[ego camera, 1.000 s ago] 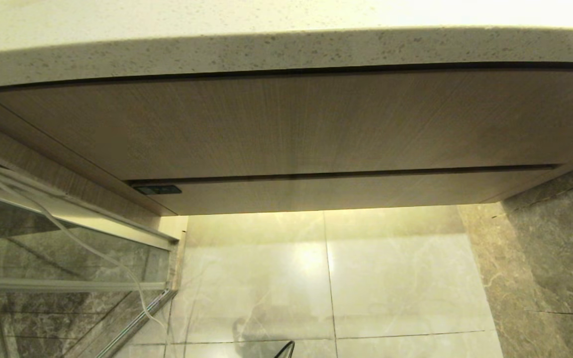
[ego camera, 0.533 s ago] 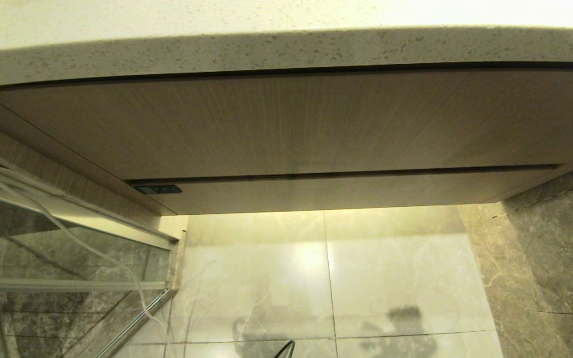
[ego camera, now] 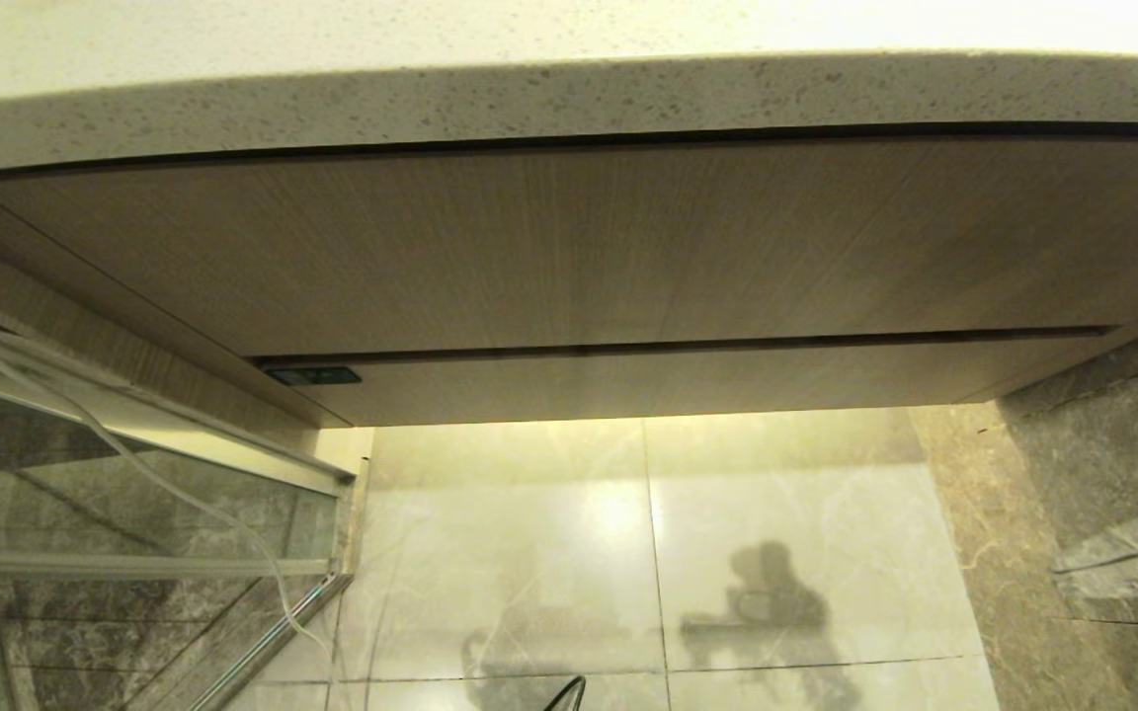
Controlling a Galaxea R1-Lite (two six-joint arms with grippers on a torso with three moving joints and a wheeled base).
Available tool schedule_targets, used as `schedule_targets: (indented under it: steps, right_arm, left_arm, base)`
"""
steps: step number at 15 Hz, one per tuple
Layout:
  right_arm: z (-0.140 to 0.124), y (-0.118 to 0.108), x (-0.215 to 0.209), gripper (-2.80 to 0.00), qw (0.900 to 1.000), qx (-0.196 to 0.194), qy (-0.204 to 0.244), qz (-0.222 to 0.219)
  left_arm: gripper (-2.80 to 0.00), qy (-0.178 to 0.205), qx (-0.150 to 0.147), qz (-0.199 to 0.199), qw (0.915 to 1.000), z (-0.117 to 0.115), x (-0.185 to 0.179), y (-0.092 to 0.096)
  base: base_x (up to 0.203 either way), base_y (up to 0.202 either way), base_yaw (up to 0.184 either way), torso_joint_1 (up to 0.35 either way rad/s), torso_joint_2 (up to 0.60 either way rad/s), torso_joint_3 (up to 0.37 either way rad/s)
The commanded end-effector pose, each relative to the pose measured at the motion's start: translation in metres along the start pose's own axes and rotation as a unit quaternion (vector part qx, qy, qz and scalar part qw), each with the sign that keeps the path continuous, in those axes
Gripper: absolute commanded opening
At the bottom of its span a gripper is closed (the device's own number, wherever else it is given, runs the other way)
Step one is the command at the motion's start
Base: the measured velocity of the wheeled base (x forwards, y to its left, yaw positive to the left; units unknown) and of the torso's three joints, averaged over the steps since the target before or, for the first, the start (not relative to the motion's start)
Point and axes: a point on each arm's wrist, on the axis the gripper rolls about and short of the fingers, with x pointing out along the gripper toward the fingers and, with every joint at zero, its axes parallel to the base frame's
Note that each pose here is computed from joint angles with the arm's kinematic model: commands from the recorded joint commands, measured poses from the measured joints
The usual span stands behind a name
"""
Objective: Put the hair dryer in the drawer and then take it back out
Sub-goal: Pull open the drawer
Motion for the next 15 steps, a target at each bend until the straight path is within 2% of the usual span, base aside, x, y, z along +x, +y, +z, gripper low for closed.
schedule_targets:
  steps: [1, 7, 8, 11, 15]
  right_arm:
    - [-0.003, -0.026, 0.033, -2.80, 1.000, -0.010, -0.005, 0.009]
    - [0.001, -0.045, 0.102, -2.80, 0.998, -0.059, -0.038, -0.007]
    - [0.001, -0.046, 0.110, 0.00, 0.997, -0.065, -0.043, -0.007]
    - [-0.004, -0.050, 0.131, 0.00, 0.995, -0.085, -0.052, -0.008]
    - [-0.011, -0.064, 0.169, 0.00, 0.991, -0.113, -0.059, -0.044]
  left_arm:
    - [-2.80, 0.000, 0.000, 0.000, 1.0000, 0.000, 0.000, 0.000]
    - [-2.80, 0.000, 0.000, 0.000, 1.0000, 0.000, 0.000, 0.000]
    - [-2.80, 0.000, 0.000, 0.000, 1.0000, 0.000, 0.000, 0.000]
    - [-2.80, 0.000, 0.000, 0.000, 1.0000, 0.000, 0.000, 0.000]
    - [-2.80, 0.000, 0.000, 0.001, 1.0000, 0.000, 0.000, 0.000]
  base:
    - [0.000, 0.000, 0.000, 0.000, 0.00, 0.000]
    - [0.000, 0.000, 0.000, 0.000, 0.00, 0.000]
    - [0.000, 0.000, 0.000, 0.000, 0.00, 0.000]
    - [0.000, 0.000, 0.000, 0.000, 0.00, 0.000]
    - [0.000, 0.000, 0.000, 0.000, 0.00, 0.000]
